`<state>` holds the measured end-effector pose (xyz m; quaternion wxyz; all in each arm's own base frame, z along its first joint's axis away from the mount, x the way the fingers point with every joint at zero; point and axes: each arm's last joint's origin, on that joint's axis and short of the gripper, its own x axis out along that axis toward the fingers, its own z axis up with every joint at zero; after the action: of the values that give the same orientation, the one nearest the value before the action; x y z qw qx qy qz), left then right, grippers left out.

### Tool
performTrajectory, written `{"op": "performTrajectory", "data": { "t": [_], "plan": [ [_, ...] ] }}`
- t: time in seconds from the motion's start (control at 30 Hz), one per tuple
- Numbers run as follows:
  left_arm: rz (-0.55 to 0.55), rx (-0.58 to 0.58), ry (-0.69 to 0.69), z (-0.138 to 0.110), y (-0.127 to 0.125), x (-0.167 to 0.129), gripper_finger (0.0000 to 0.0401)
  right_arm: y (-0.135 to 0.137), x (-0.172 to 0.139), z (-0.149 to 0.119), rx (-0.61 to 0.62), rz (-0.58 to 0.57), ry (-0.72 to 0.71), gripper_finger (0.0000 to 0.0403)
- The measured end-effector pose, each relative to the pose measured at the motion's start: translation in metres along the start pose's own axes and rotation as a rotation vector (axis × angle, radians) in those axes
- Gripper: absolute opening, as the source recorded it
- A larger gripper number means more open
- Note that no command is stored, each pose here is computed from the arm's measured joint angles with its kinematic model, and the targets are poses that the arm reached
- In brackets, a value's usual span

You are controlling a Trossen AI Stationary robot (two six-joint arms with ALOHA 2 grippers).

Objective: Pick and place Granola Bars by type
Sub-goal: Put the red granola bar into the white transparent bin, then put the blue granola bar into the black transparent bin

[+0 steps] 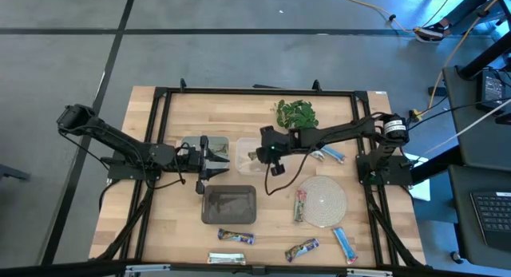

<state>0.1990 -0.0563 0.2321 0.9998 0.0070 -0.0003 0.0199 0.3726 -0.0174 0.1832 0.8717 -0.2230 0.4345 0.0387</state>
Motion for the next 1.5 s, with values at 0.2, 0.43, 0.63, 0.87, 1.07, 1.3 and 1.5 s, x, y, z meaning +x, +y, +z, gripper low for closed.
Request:
{"op": "performTrajectory", "data": {
  "t": [0.2, 0.43, 0.63, 0.87, 1.07, 1.3, 1.5],
  "plan": [
    [0.000, 0.000, 0.000, 0.000, 0.000, 0.000, 0.0118, 0.001, 0.000, -0.001, 0.022, 0.006, 0.012, 0.0070],
    [0.001, 0.000, 0.000, 0.000, 0.000, 0.000, 0.0120, 0.001, 0.000, -0.001, 0.022, 0.006, 0.012, 0.0070],
    [0.000, 0.000, 0.000, 0.000, 0.000, 0.000, 0.0119, 0.001, 0.000, -0.001, 0.023, 0.006, 0.012, 0.0105],
    [0.000, 0.000, 0.000, 0.000, 0.000, 0.000, 0.0122, -0.003, -0.005, 0.004, 0.051, -0.090, 0.068, 0.0161],
    [0.001, 0.000, -0.001, 0.000, 0.000, 0.000, 0.0118, -0.005, -0.057, 0.032, 0.068, -0.135, 0.041, 0.0172],
    [0.000, -0.003, -0.007, 0.001, 0.000, 0.000, 0.0121, 0.020, -0.138, 0.014, 0.178, -0.105, -0.091, 0.0172],
    [-0.048, 0.018, -0.020, 0.002, -0.002, 0.001, 0.0117, 0.054, -0.166, -0.028, 0.268, -0.170, -0.268, 0.0172]
  ]
}}
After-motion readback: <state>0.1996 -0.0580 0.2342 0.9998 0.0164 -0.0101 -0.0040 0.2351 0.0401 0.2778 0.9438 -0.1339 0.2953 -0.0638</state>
